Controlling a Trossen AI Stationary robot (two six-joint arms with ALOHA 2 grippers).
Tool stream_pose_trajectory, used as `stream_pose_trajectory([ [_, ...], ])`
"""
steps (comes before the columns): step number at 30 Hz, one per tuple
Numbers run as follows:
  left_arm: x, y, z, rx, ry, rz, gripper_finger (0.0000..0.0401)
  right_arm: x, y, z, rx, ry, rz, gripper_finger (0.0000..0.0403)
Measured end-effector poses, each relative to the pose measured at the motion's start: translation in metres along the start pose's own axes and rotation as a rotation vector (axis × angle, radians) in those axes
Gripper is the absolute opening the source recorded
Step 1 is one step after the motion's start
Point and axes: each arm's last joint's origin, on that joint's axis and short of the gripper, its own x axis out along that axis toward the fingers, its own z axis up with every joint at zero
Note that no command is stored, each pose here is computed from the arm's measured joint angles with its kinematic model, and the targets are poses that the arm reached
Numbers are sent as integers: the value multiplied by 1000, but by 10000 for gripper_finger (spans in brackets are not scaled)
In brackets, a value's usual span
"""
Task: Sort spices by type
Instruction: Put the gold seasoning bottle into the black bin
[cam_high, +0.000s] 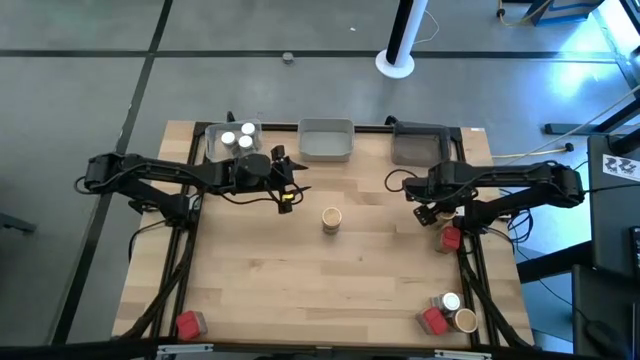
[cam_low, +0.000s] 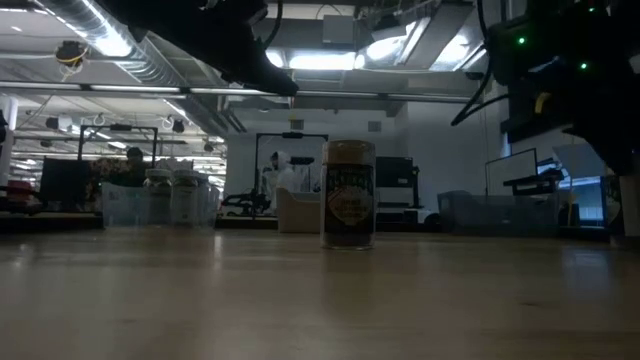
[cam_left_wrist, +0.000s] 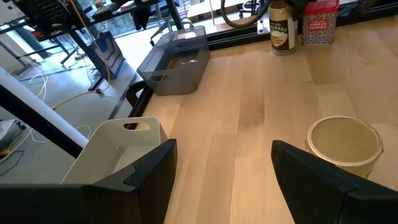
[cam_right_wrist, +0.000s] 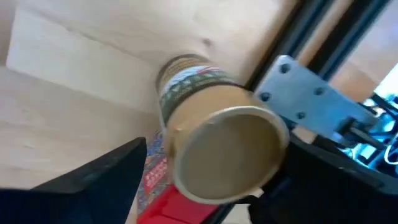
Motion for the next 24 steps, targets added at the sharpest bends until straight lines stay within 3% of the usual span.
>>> stream_pose_trajectory([
  [7, 0, 0, 0, 0, 1, 0, 244, 6, 4, 2, -6, 3, 50, 347],
  [15, 0, 0, 0, 0, 0, 0, 244, 5, 6, 3, -30, -9, 67, 292],
  [24, 0, 0, 0, 0, 1, 0, 244, 5, 6, 3, -45, -25, 64, 301],
])
